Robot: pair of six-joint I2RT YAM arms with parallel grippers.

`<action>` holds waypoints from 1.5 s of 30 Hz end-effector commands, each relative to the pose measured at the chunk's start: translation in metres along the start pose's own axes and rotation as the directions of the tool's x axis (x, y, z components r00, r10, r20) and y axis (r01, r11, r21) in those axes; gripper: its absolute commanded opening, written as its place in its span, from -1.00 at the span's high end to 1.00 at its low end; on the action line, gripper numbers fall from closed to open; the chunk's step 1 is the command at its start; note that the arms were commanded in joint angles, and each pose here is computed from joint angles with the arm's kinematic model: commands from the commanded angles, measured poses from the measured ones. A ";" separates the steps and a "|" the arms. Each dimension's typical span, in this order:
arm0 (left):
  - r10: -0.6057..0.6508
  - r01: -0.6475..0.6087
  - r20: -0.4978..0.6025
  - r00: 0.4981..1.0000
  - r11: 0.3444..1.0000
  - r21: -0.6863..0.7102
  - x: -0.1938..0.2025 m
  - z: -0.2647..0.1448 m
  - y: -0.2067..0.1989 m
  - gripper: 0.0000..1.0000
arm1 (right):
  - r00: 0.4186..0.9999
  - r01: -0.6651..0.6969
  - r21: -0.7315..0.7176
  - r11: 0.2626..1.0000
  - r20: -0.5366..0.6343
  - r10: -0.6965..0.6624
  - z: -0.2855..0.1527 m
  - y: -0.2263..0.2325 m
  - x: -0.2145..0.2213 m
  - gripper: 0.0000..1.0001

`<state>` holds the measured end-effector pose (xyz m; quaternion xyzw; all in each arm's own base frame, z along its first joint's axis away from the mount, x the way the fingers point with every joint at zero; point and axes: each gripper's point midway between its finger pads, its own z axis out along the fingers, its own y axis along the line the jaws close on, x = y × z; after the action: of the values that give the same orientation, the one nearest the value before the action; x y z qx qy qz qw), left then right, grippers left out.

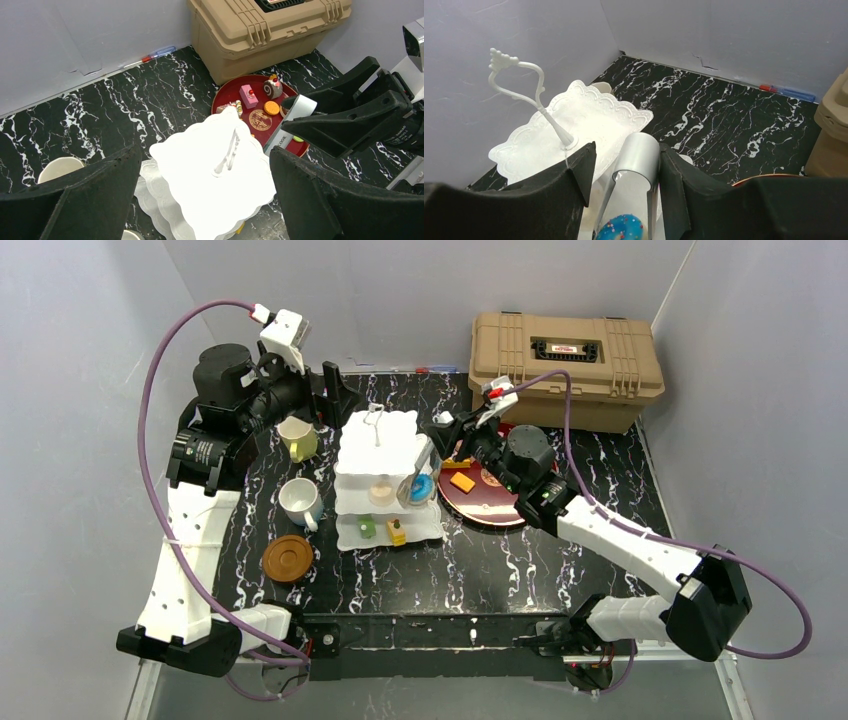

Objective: Serve the afternoon tea
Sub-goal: Place the desert on the desert table, then adjust the clamp.

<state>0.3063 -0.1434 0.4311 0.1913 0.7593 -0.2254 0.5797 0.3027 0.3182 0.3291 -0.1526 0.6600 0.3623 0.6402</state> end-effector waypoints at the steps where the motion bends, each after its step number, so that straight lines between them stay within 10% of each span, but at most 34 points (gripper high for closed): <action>1: 0.010 -0.011 0.037 0.999 1.000 0.025 -0.010 -0.010 -0.008 -0.96 | 0.994 0.001 -0.048 0.999 0.112 0.004 0.000 0.014 -0.045 -0.15; 17: 0.009 -0.011 0.044 0.999 0.999 0.030 -0.010 -0.009 -0.008 -0.96 | 0.985 -0.064 -0.025 0.998 0.157 0.068 -0.007 0.002 -0.067 0.16; 28: 0.005 -0.006 0.044 0.999 0.999 0.033 -0.010 -0.007 -0.008 -0.96 | 0.992 -0.098 -0.070 0.993 0.069 0.103 -0.010 0.002 -0.042 -0.32; 45: 0.006 -0.008 0.048 0.999 0.999 0.039 -0.011 -0.008 -0.010 -0.96 | 0.982 -0.161 -0.105 0.981 0.081 0.169 -0.011 0.001 -0.056 0.32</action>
<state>0.3049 -0.1471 0.4371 0.1959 0.7500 -0.2359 0.5861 0.3084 0.3007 0.3443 -0.1192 0.6634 0.4174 0.6094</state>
